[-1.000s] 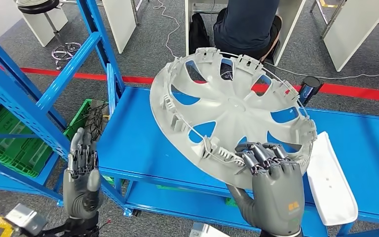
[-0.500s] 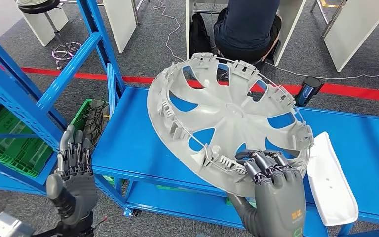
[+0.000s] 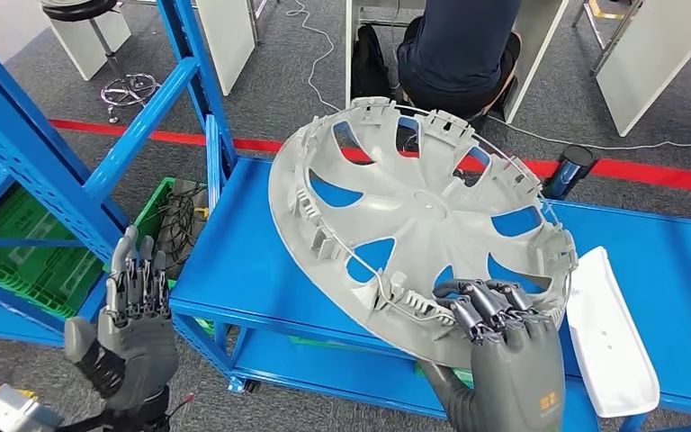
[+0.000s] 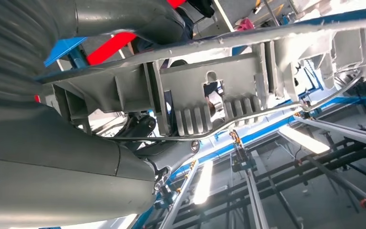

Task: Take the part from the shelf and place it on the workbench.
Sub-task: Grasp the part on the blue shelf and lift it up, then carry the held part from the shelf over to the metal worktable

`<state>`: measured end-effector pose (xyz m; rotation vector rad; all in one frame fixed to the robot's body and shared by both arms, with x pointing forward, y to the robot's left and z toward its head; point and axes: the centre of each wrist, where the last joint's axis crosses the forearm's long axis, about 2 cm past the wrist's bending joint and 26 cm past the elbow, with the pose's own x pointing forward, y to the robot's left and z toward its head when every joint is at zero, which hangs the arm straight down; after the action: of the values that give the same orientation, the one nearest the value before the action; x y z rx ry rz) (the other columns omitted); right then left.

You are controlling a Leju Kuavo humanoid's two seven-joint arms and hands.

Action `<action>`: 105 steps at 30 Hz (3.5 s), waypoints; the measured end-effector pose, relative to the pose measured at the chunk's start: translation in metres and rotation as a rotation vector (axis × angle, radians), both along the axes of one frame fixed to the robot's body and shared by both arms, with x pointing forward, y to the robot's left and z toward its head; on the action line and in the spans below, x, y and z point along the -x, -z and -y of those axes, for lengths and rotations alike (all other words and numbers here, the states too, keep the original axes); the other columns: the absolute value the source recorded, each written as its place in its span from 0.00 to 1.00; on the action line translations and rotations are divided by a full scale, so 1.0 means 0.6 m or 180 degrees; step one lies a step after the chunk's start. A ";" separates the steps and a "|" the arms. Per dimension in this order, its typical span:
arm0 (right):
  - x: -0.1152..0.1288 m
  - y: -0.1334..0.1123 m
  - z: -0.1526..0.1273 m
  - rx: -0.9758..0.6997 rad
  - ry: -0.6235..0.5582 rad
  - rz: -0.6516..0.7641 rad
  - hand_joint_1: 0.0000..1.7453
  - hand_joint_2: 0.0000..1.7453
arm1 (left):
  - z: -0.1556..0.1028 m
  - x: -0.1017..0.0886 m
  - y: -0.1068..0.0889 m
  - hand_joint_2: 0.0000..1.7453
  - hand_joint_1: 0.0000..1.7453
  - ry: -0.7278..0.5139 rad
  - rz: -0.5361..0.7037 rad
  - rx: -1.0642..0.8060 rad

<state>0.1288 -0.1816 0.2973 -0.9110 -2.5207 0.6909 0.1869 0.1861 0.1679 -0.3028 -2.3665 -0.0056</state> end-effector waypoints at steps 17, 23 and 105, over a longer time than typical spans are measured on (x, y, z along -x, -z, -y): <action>0.000 -0.001 0.001 -0.0035 -0.0068 -0.0068 1.00 1.00 | -0.003 0.001 0.001 0.00 0.00 0.0061 -0.0007 -0.0017; -0.001 -0.002 0.001 -0.0064 -0.0105 -0.0107 1.00 1.00 | -0.003 0.001 0.000 0.00 0.00 0.0076 0.0019 -0.0011; -0.017 -0.003 0.029 -0.0114 -0.0104 -0.0430 1.00 1.00 | 0.011 0.004 -0.009 0.00 0.00 0.0221 0.0057 0.0033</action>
<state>0.1391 -0.1991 0.2993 -0.7853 -2.4255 0.6912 0.1846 0.1793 0.1733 -0.3912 -2.3732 -0.0289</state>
